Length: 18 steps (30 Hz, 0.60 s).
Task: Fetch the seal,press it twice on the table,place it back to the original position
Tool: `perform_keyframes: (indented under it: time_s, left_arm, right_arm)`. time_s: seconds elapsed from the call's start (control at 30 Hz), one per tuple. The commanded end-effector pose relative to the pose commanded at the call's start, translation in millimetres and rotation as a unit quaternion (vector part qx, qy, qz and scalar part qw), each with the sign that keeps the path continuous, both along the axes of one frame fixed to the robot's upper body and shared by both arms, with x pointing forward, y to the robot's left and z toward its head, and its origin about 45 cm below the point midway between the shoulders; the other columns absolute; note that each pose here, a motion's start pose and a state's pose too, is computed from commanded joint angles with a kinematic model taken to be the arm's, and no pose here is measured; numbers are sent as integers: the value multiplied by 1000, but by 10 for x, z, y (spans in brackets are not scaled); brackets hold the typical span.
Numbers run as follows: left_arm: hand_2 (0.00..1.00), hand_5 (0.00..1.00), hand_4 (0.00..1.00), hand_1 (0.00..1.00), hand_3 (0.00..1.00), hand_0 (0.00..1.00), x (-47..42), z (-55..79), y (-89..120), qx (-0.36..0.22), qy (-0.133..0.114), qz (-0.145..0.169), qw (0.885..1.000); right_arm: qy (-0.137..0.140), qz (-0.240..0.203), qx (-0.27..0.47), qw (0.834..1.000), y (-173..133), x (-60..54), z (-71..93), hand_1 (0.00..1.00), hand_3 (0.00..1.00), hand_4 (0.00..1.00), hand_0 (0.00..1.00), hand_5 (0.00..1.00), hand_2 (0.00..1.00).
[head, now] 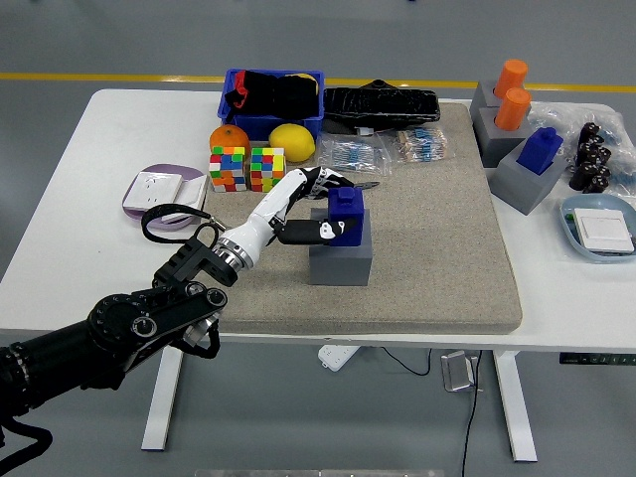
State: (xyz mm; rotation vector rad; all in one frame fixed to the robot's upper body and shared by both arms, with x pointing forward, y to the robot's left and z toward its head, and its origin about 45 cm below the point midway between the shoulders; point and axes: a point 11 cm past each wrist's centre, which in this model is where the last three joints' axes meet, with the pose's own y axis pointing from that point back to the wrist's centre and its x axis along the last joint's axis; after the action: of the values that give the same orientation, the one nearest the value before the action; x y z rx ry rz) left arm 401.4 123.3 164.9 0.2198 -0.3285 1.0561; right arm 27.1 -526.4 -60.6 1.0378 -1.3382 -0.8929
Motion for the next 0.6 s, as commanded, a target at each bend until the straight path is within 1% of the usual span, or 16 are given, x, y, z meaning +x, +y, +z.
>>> perform_keyframes:
  time_s: [0.33,0.6]
  left_arm:
    - [464,2,634,556,612,776,24,0,34,4,-3,4,1000]
    - [464,2,634,556,612,776,25,-7,49,8,-3,2,1000]
  right_arm:
    - [0,0,0,1000,3,5,-1,771,729,794,844,383,761]
    - [-1,-1,1,1000,4,1,-2,771,728,794,844,384,761]
